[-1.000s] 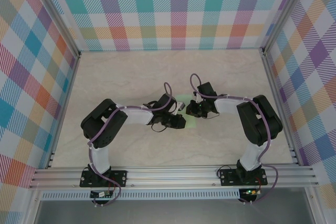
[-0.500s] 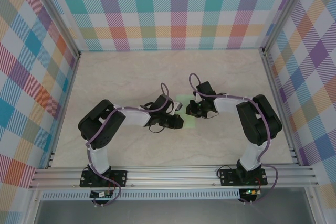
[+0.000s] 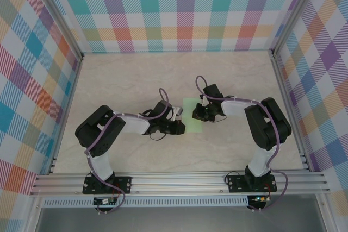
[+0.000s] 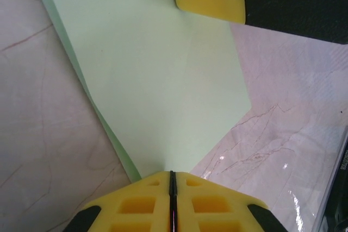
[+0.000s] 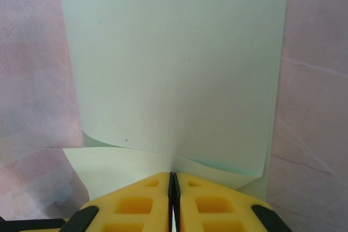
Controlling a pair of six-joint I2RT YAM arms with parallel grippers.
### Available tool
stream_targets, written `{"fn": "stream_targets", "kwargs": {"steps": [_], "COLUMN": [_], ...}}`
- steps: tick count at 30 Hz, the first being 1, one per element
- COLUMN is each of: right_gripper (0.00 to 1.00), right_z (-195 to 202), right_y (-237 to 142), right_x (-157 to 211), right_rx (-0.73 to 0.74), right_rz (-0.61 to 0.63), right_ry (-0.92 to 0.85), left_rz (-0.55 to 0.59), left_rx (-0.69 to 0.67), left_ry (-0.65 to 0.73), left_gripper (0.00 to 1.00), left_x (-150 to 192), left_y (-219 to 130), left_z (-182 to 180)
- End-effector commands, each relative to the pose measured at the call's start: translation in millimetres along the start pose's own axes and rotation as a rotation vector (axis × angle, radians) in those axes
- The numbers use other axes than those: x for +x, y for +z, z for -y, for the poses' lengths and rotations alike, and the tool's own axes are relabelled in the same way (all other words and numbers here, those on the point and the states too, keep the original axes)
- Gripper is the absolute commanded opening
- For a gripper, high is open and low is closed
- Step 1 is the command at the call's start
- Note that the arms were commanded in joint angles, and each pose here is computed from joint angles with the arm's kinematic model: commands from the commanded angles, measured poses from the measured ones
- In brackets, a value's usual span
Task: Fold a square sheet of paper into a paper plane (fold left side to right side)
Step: Fold the triangle a second time at the center of the table, then turn over the paper at the center of the table.
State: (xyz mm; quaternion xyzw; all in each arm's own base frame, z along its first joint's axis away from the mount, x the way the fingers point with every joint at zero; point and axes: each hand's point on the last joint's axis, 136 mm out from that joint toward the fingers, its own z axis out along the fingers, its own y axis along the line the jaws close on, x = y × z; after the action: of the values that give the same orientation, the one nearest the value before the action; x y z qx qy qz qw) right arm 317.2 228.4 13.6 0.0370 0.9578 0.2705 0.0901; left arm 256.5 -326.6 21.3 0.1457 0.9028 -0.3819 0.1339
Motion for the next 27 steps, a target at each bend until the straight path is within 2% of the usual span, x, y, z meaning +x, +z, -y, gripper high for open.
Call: {"fn": "stream_targets", "kwargs": {"steps": [1,7,12,16,21,27], "right_gripper": [0.12,0.12,0.17,0.36,0.58,0.76], "right_z": [30,20,-13,-27,-13,0], "right_y": [7,4,-15,-50,-86,-95], "right_x": [19,13,-5,-15,-3,24], "right_rx": [0.111,0.083,-0.029,-0.04,0.028,0.03], "right_rz": [-0.068,-0.052,0.012,0.119,0.212,0.195], "right_ry": [0.018,0.0,-0.052,-0.108,-0.139,-0.144], "left_rz": [-0.106,-0.108,-0.058,0.005,0.076,0.106], "left_rx": [-0.085,-0.057,-0.035,0.002,0.038,0.115], "left_ry": [-0.076,-0.036,-0.048,-0.087,-0.112,-0.113], "left_gripper": [0.09,0.09,0.11,0.17,0.39,0.43], "left_x": [38,36,17,-7,-37,-61], "left_y": [-7,-15,-25,-33,-34,-23], "left_z": [-30,-19,-6,1,4,15]}}
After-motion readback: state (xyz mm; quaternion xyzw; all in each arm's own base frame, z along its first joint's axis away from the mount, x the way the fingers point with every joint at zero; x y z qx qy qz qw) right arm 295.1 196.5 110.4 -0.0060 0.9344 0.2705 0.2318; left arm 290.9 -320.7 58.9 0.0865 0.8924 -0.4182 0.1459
